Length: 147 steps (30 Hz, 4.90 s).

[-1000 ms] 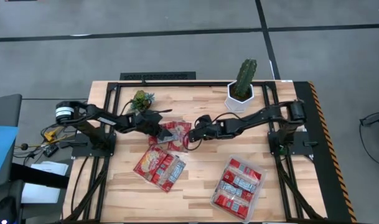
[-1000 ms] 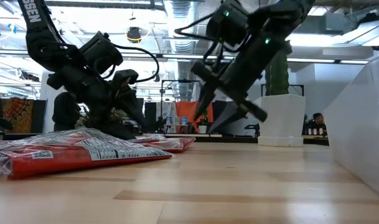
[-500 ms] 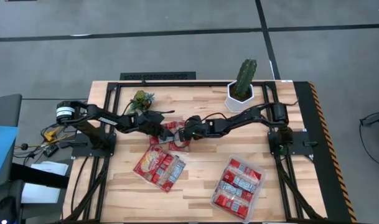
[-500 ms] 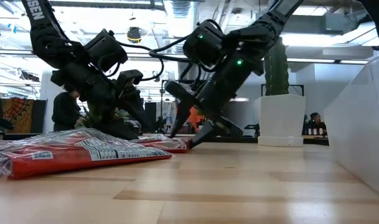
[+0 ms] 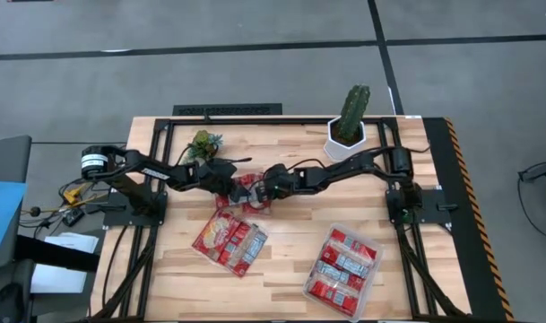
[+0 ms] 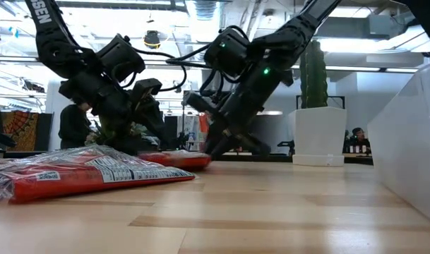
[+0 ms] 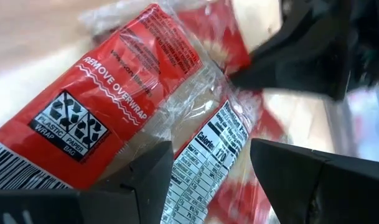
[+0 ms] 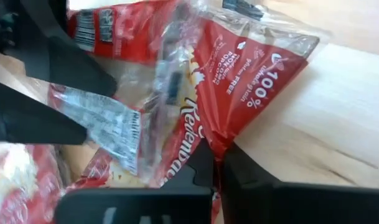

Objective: Sort popcorn bags into baskets
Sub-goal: Put the red popcorn bag into the transparent bin

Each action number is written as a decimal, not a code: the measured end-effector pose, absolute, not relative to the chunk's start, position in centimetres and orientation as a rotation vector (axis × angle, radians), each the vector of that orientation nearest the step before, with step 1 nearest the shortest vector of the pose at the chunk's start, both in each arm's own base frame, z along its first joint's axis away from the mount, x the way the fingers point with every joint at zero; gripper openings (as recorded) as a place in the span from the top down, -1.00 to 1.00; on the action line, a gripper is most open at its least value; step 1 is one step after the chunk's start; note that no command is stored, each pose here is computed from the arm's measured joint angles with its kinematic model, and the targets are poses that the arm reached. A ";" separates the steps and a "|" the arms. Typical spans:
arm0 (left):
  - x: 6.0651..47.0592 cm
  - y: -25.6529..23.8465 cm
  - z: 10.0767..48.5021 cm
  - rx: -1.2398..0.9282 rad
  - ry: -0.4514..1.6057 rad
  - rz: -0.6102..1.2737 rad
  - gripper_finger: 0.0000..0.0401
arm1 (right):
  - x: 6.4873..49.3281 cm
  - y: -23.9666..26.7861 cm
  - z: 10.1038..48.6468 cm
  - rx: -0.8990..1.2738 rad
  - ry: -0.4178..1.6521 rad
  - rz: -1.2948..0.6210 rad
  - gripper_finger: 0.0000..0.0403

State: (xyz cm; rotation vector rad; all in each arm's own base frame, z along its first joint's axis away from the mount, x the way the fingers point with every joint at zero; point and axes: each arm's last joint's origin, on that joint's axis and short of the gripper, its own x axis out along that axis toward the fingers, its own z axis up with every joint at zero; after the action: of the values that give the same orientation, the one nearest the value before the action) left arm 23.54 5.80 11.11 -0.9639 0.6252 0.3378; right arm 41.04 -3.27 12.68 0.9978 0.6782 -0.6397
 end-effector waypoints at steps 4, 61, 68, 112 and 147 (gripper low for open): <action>23.5 6.0 11.2 -1.017 0.636 0.266 -0.06 | 39.7 -3.4 15.1 0.935 0.724 -0.649 0.96; 24.8 6.5 12.7 -1.029 0.593 0.196 -0.06 | 25.1 20.9 23.2 0.366 1.327 0.222 0.34; 24.8 6.5 12.7 -1.023 0.590 0.199 -0.06 | 25.6 18.4 24.1 0.405 1.330 0.146 0.05; 14.8 4.8 13.5 -1.142 0.657 0.627 -0.06 | 40.9 -1.5 13.9 0.923 0.710 -0.547 -0.06; 17.7 4.7 12.8 -1.210 0.605 0.297 -0.06 | 43.7 -3.7 15.7 0.921 0.708 -0.459 0.96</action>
State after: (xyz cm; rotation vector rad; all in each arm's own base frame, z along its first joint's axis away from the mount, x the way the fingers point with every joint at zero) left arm 17.70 4.68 12.80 -1.2102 0.6055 0.2971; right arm 43.68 -3.68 15.74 0.9206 0.7078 -0.4592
